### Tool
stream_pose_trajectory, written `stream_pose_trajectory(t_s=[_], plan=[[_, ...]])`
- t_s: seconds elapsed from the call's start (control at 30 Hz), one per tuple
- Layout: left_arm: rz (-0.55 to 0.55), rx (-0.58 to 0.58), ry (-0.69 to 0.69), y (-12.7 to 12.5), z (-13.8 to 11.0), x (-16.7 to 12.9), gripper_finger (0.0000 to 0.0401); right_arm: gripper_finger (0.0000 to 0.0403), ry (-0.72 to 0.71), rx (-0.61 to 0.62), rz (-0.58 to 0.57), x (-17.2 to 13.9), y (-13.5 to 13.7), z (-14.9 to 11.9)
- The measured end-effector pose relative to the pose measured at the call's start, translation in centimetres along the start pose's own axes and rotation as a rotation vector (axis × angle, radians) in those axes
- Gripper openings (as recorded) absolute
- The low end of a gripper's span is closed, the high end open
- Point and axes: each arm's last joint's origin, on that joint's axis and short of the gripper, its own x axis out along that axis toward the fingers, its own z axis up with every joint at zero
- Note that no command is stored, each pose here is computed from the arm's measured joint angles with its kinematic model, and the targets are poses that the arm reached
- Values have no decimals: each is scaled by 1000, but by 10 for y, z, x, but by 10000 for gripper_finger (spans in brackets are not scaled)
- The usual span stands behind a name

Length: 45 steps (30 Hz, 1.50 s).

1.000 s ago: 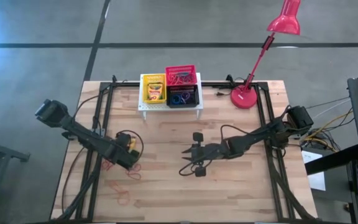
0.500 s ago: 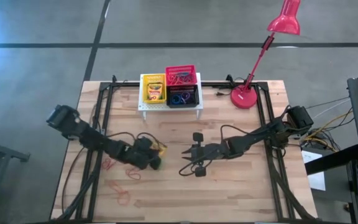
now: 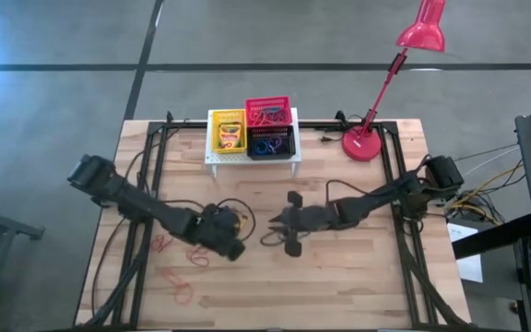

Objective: Pick & Place Office Desk Supplies
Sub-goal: Put the crayon box into the yellow bin

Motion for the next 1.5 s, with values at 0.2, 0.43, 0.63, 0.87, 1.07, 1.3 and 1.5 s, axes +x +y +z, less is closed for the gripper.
stream_pose_trajectory(t_s=[0.2,0.43,0.63,0.87,1.07,1.3,1.5], plan=[[-3,8,110,0,-25,-14,3,131,40,171,83,10,-29,4],[44,-81,163,13,-59,-11,3,187,111,266,162,52,-45,7],[89,-129,157,30,-72,-2,3,208,252,304,121,99,-64,17],[52,-151,75,39,-80,6,3,215,391,342,130,133,-87,22],[14,-166,-26,45,-84,12,3,215,421,379,213,144,-95,18],[-31,-153,-97,52,-89,18,3,188,441,377,257,143,-97,13],[-29,-144,-100,52,-89,18,3,128,470,346,264,137,-96,12]])
